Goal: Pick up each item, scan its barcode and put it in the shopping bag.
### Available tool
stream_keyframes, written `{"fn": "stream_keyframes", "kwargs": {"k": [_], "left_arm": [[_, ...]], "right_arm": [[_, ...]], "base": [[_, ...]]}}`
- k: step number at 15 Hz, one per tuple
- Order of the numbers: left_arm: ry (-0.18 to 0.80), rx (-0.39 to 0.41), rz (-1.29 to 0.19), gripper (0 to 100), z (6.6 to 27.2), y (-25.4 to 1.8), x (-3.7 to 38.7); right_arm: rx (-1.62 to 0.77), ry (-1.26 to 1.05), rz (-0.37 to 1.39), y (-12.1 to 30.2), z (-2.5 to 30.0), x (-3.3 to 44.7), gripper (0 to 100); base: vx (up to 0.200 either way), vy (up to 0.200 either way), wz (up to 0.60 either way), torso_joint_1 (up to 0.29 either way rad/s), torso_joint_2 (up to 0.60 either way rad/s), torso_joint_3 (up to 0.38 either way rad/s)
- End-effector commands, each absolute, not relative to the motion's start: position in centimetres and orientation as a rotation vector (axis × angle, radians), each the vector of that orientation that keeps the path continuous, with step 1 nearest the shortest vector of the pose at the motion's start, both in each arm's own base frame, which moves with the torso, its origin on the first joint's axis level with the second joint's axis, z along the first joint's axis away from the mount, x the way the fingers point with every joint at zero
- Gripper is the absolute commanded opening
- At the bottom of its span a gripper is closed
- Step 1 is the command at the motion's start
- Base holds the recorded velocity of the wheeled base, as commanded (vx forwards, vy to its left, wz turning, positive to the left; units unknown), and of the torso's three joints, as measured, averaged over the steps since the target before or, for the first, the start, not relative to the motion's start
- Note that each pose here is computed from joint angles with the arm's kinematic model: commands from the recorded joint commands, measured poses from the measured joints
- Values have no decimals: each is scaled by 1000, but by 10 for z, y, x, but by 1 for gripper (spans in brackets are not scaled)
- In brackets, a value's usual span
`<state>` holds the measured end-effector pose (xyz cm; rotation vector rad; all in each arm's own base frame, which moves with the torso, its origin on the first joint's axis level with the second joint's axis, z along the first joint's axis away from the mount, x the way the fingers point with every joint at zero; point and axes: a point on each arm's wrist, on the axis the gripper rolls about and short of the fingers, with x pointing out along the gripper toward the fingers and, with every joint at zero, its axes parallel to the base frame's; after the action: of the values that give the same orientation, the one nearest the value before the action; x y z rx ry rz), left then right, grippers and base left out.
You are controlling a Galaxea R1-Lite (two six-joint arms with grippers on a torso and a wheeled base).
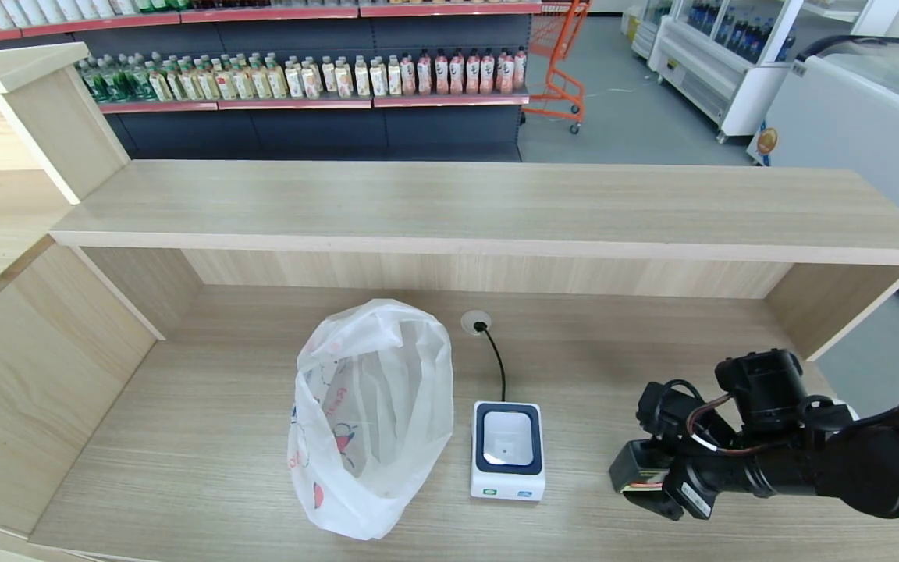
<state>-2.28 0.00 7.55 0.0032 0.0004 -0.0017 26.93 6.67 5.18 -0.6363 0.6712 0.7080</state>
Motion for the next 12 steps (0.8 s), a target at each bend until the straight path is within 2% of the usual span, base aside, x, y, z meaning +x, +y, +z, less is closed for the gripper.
{"fn": "stream_keyframes", "kwargs": {"k": [1,7,9,12], "left_arm": [[2,3,-2,100,76,0,-23],[0,3,-2,100,75,0,-23],[2,3,-2,100,76,0,-23],[0,3,-2,100,75,0,-23]], "right_arm": [[-640,682,725,71,47,272,0],[-566,616,719,74,65,269,0],[-432,570,657,72,89,259,0],[-173,408,551,64,142,230,0]], "base": [[0,0,0,0,0,0],[0,0,0,0,0,0],[0,0,0,0,0,0],[0,0,0,0,0,0]]}}
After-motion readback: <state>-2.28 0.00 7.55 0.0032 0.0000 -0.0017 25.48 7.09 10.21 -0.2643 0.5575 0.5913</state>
